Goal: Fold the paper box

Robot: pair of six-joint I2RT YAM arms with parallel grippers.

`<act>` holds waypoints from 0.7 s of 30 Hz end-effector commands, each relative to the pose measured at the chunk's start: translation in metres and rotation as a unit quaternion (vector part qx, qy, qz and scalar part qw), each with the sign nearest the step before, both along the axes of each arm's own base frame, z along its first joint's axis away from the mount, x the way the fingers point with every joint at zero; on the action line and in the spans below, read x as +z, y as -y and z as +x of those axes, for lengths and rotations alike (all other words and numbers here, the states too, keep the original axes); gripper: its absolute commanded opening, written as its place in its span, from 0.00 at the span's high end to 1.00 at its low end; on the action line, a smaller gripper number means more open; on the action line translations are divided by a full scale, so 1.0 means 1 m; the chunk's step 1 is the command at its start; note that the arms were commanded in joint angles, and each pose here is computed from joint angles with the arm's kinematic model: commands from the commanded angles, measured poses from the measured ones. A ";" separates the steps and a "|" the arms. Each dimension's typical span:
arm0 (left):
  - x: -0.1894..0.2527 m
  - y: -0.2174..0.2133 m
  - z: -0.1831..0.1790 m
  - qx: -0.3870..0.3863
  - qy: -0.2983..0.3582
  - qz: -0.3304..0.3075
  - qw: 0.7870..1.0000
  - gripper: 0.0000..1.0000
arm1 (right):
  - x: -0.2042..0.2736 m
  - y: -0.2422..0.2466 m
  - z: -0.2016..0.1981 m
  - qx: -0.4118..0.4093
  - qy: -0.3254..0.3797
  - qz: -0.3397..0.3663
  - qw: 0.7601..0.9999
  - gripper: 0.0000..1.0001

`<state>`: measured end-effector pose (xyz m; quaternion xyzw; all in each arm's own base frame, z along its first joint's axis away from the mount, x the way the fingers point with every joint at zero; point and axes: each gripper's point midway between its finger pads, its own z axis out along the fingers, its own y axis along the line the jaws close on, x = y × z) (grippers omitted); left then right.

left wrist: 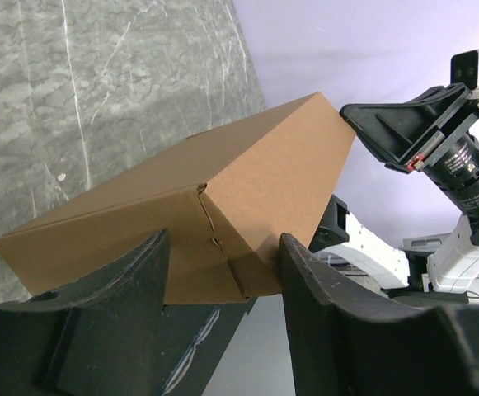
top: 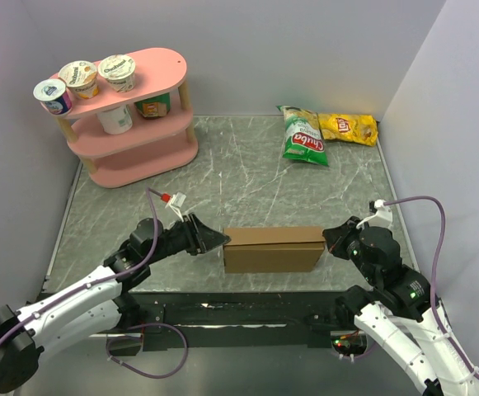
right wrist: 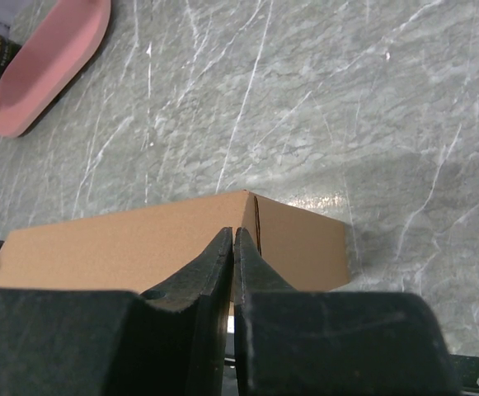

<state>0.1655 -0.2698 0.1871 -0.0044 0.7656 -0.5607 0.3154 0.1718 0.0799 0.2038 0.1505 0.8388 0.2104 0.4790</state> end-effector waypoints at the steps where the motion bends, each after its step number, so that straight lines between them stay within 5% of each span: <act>1: -0.073 -0.004 -0.031 -0.048 -0.075 0.097 0.991 0.66 | -0.033 0.003 -0.014 0.014 -0.063 -0.033 0.997 0.89; 21: -0.141 -0.039 -0.043 -0.020 -0.100 0.233 0.967 0.77 | -0.030 0.001 -0.016 0.020 -0.057 -0.026 0.998 0.81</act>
